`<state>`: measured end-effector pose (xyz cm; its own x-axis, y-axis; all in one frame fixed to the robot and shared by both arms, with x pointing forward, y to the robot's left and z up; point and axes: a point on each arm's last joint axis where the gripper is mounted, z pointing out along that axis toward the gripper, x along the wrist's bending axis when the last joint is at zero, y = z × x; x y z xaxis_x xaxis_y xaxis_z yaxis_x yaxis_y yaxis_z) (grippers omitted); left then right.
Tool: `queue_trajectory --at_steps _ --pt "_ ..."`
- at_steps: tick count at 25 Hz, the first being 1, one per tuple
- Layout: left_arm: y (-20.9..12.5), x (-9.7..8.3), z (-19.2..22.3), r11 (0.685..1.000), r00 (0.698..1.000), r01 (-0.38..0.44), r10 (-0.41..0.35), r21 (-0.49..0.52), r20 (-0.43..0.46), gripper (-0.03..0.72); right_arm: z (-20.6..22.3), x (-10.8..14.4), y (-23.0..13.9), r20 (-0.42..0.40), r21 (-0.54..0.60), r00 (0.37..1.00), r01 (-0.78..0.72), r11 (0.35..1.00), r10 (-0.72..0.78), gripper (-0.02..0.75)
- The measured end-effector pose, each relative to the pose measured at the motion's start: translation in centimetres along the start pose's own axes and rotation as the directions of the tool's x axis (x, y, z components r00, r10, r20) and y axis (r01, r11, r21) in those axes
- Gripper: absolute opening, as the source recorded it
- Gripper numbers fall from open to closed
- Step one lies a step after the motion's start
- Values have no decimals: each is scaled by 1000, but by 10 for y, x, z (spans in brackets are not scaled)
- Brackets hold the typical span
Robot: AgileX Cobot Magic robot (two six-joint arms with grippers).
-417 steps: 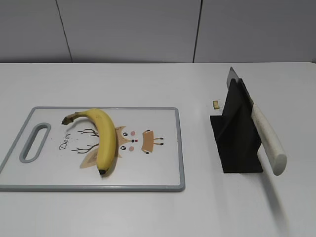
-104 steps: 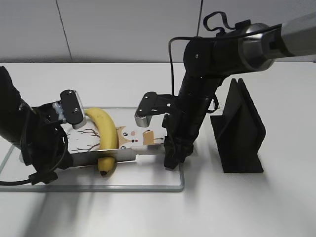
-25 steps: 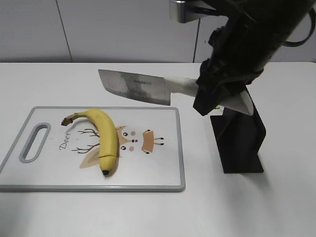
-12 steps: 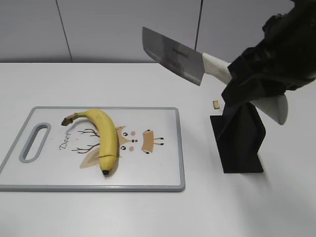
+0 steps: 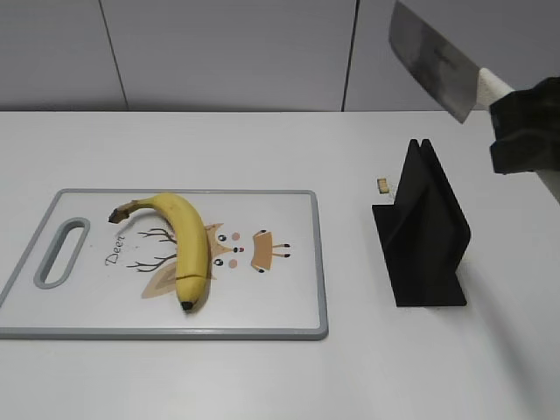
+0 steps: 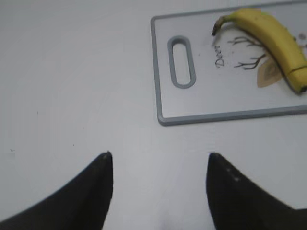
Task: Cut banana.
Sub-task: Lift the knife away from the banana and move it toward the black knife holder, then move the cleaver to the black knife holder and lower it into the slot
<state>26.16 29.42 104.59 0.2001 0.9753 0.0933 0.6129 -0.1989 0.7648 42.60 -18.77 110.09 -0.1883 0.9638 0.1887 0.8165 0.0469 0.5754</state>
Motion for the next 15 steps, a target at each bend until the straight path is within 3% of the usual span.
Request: queue_trajectory --at_steps 6,15 --pt "-15 -5 -20 986 1000 -11 7 -167 -24 588 2 -11 -14 57 -13 997 -49 999 50 171" --pt "-17 -6 -22 983 1000 -10 6 -185 -24 575 29 -15 -25 80 2 994 -81 997 81 171"
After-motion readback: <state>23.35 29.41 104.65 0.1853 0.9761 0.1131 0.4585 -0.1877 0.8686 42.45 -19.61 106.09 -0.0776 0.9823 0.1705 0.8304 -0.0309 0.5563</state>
